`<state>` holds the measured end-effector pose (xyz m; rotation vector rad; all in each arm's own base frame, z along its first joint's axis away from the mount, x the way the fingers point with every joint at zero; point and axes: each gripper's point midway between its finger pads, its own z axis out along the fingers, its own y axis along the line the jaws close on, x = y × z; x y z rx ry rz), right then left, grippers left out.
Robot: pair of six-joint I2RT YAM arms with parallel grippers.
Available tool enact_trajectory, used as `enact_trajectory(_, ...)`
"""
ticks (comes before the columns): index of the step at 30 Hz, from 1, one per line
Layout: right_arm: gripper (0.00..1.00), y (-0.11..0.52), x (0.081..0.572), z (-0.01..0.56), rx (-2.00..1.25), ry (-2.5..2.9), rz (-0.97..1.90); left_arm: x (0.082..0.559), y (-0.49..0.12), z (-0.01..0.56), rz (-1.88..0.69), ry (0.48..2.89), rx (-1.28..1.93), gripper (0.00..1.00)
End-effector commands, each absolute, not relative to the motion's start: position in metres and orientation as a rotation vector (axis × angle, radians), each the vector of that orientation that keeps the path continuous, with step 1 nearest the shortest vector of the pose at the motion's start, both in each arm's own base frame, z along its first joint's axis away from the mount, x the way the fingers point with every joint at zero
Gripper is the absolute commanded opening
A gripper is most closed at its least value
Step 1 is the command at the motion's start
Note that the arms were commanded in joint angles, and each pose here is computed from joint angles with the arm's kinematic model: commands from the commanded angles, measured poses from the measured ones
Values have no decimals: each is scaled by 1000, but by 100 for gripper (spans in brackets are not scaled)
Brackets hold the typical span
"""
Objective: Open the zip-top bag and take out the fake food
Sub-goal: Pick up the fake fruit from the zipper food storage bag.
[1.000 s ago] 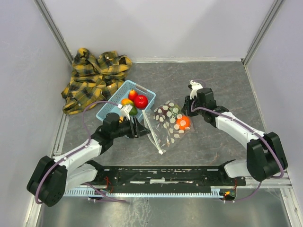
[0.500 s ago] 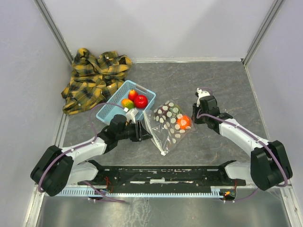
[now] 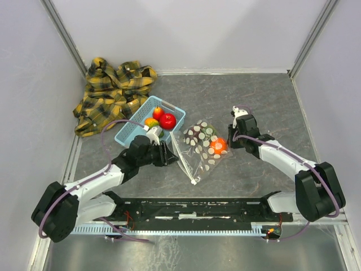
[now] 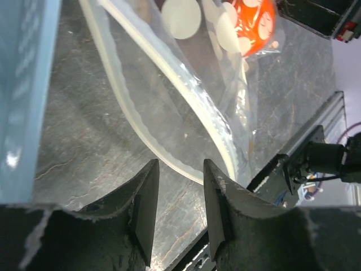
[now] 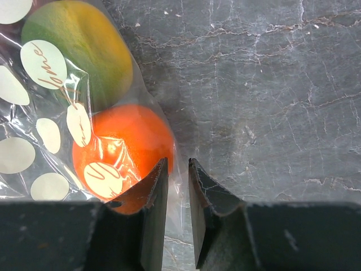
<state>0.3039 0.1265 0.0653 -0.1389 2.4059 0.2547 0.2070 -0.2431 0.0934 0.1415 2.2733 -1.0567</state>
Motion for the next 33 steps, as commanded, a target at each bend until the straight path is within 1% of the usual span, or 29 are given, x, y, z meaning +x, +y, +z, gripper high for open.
enact_trajectory(1,28,132,313,72,-134,2357,293,224,-230,97,-884,2264,163,40)
enact_trajectory(3,28,134,313,72,-139,2358,301,223,-233,96,-895,2276,183,36)
enact_trajectory(5,28,134,312,71,-142,2359,306,224,-241,100,-940,2264,205,35)
enact_trajectory(15,27,142,313,65,-167,2378,345,228,-271,113,-1108,2220,254,36)
enact_trajectory(25,26,160,320,66,-223,2382,439,235,-286,96,-1123,2259,272,40)
enact_trajectory(30,25,174,320,67,-261,2370,529,242,-294,98,-1131,2247,286,45)
enact_trajectory(33,24,180,321,70,-285,2355,569,244,-299,98,-1135,2242,294,46)
